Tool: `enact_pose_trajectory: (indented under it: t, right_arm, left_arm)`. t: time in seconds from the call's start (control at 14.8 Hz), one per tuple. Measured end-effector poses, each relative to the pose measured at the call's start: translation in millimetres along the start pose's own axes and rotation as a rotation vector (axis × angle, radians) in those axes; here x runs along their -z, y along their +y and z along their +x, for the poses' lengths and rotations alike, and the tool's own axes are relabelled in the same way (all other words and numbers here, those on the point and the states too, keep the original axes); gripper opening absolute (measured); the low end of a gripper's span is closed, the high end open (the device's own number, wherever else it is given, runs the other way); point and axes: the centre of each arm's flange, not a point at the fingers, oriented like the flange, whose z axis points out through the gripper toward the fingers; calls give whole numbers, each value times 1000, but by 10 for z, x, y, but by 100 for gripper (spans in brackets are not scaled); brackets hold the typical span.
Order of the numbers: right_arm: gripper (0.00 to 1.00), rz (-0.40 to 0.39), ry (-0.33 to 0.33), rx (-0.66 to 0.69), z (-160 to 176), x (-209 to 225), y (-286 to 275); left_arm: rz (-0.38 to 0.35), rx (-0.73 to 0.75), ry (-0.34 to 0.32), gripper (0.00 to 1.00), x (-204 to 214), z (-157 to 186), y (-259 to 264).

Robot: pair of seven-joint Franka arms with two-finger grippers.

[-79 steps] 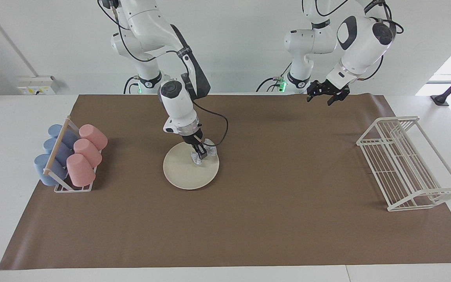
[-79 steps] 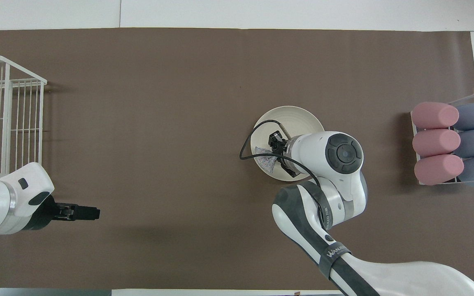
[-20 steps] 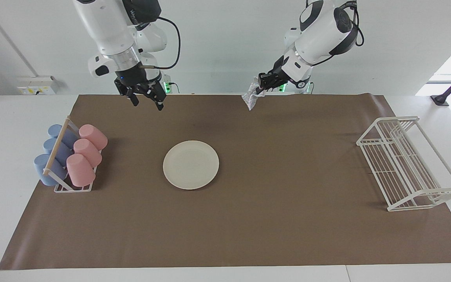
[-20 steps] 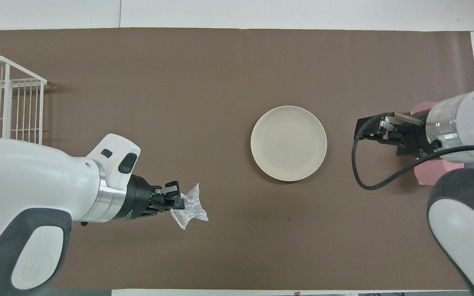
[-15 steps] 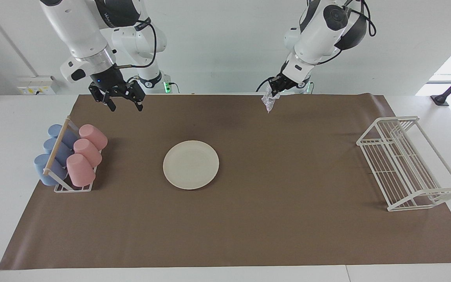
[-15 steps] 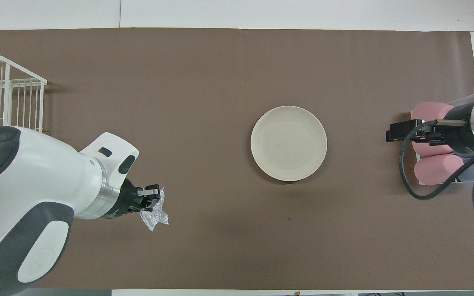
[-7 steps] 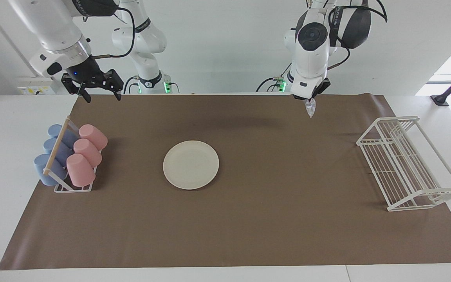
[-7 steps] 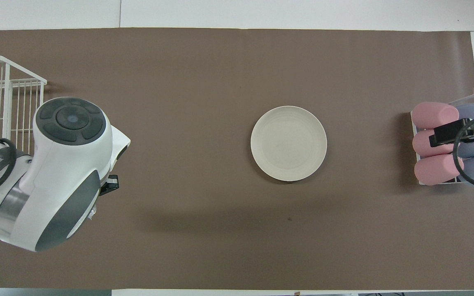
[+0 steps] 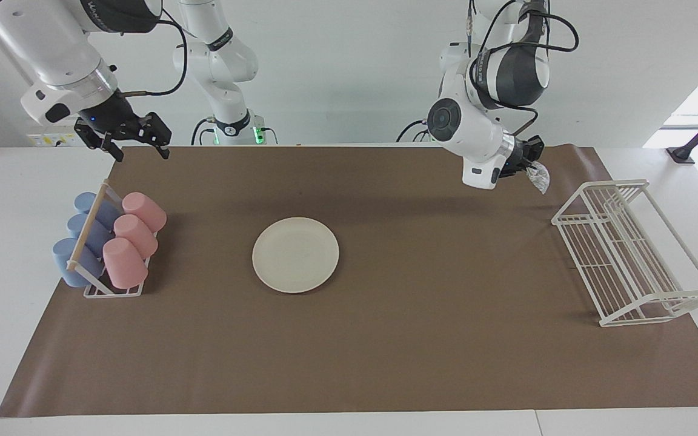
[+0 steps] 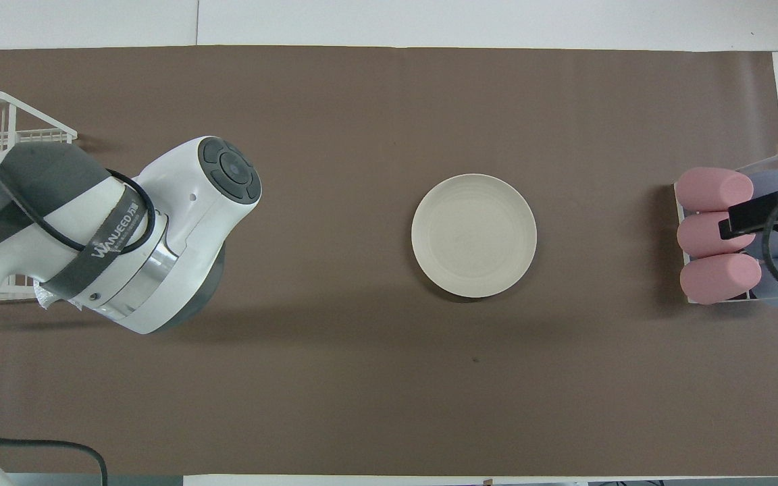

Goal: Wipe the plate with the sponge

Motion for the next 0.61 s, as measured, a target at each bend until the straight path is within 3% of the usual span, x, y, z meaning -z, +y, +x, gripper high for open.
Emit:
enact_pose_trajectory:
  t: [0.34, 0.61]
  right_arm:
    - [100, -27, 30, -9, 26, 51, -49]
    - [100, -64, 14, -29, 8, 42, 0]
  left_arm:
    - [291, 10, 25, 7, -636, 625, 218]
    - [302, 21, 8, 7, -1136, 1057, 214]
